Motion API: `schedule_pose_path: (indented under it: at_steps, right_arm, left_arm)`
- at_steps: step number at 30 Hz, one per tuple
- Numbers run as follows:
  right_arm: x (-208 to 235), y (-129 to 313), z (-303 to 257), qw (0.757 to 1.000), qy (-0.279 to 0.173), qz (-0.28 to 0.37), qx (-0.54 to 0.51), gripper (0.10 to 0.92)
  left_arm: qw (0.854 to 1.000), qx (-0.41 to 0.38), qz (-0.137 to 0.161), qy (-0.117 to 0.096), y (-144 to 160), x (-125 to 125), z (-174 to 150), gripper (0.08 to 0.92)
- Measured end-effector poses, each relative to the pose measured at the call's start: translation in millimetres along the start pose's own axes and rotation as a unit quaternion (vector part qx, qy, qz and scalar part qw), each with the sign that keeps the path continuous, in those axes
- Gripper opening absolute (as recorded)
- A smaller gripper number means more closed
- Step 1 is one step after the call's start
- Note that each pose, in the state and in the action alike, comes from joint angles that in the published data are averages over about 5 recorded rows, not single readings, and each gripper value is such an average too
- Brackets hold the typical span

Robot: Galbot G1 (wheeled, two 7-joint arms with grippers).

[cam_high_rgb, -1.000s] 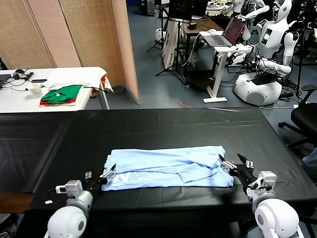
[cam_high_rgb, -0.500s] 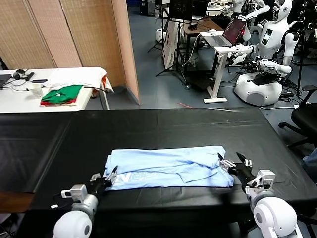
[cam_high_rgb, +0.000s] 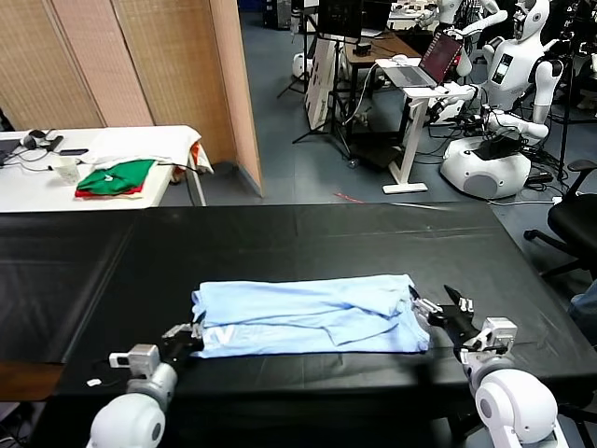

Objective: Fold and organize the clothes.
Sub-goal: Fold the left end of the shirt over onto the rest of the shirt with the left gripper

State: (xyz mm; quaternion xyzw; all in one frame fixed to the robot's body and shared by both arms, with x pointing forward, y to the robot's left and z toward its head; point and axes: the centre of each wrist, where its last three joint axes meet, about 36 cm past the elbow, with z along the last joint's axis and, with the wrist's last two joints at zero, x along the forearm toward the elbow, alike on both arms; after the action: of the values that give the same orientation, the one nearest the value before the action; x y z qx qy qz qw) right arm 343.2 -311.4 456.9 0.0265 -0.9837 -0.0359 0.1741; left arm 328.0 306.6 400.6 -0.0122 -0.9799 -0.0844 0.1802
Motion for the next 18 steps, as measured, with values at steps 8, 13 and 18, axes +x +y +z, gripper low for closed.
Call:
schedule_pose_path:
  at_steps: [8,13,18]
  right_arm:
    - [1,9,7,1.0,0.005,-0.004,-0.012,0.907]
    - [6,12,12,1.0,0.008,0.0,-0.016,0.907]
    - [12,11,20,1.0,0.012,0.015,-0.014,0.907]
  left_arm:
    - [0.991,-0.121,-0.057,-0.023,49,5,-15,0.184]
    - [0.996,-0.077,-0.043,-0.026,36,6,-27,0.184]
    - [0.998,0.049,0.014,-0.023,0,8,-41,0.184]
